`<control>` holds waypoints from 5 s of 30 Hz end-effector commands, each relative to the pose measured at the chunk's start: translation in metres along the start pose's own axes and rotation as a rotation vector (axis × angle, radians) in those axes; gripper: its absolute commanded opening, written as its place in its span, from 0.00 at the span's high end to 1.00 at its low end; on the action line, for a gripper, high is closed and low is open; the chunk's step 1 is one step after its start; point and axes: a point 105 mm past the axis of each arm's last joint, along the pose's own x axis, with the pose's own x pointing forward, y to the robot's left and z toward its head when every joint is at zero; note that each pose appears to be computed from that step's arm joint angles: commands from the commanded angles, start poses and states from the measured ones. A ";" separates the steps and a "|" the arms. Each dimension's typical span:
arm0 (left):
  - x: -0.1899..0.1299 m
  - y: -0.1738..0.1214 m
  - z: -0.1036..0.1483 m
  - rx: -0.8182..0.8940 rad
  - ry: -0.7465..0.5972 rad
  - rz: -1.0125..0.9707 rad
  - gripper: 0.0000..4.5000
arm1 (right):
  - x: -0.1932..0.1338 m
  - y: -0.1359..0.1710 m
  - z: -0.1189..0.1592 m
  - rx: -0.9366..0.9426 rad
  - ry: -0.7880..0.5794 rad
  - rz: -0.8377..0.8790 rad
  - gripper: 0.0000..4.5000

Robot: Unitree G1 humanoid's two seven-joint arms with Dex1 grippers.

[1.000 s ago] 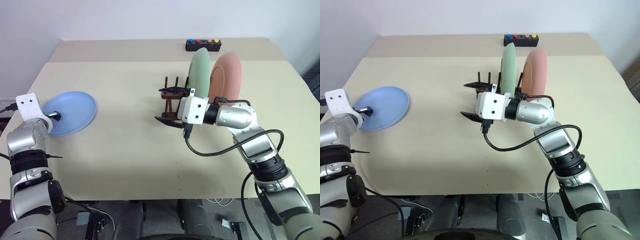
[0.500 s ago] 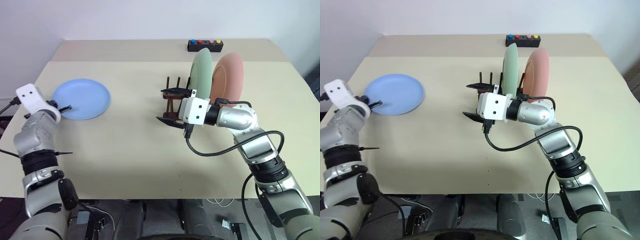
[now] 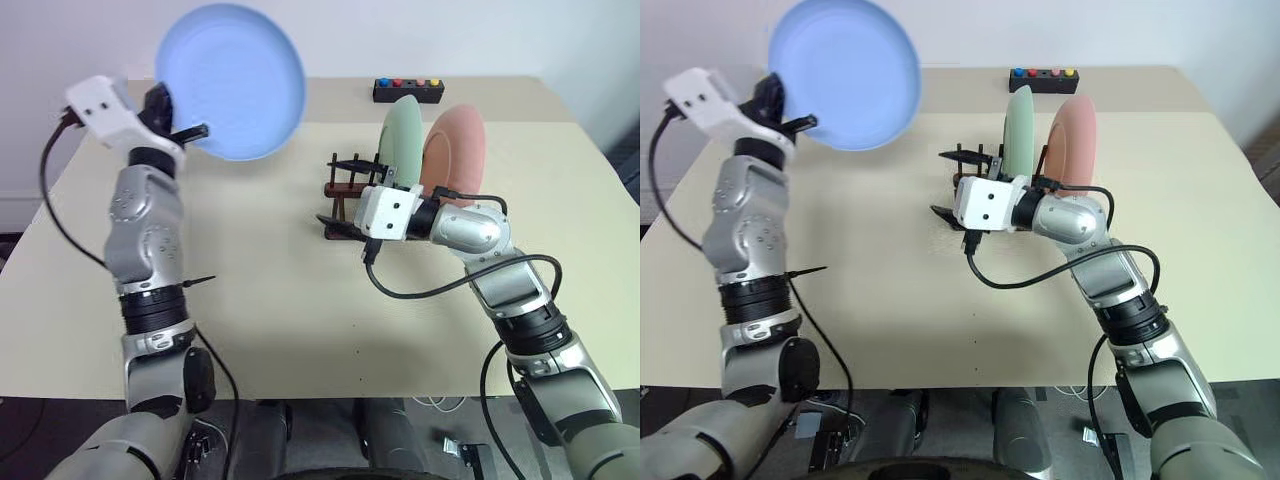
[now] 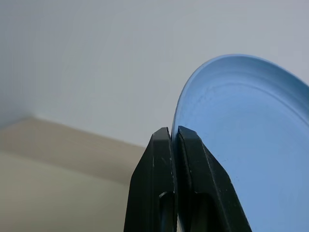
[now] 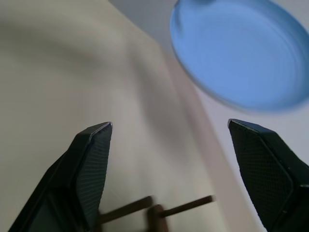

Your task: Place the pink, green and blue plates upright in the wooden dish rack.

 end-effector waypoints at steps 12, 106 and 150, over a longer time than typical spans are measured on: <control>-0.018 -0.094 0.035 0.060 -0.165 -0.296 0.99 | 0.010 -0.031 0.003 -0.386 0.049 -0.147 0.13; -0.165 -0.043 -0.112 0.208 0.519 -0.919 0.00 | 0.000 -0.031 0.015 1.428 -0.417 -0.331 0.14; -0.159 -0.041 -0.114 0.226 0.498 -0.883 0.00 | -0.072 -0.067 0.041 0.578 -0.272 -0.342 0.00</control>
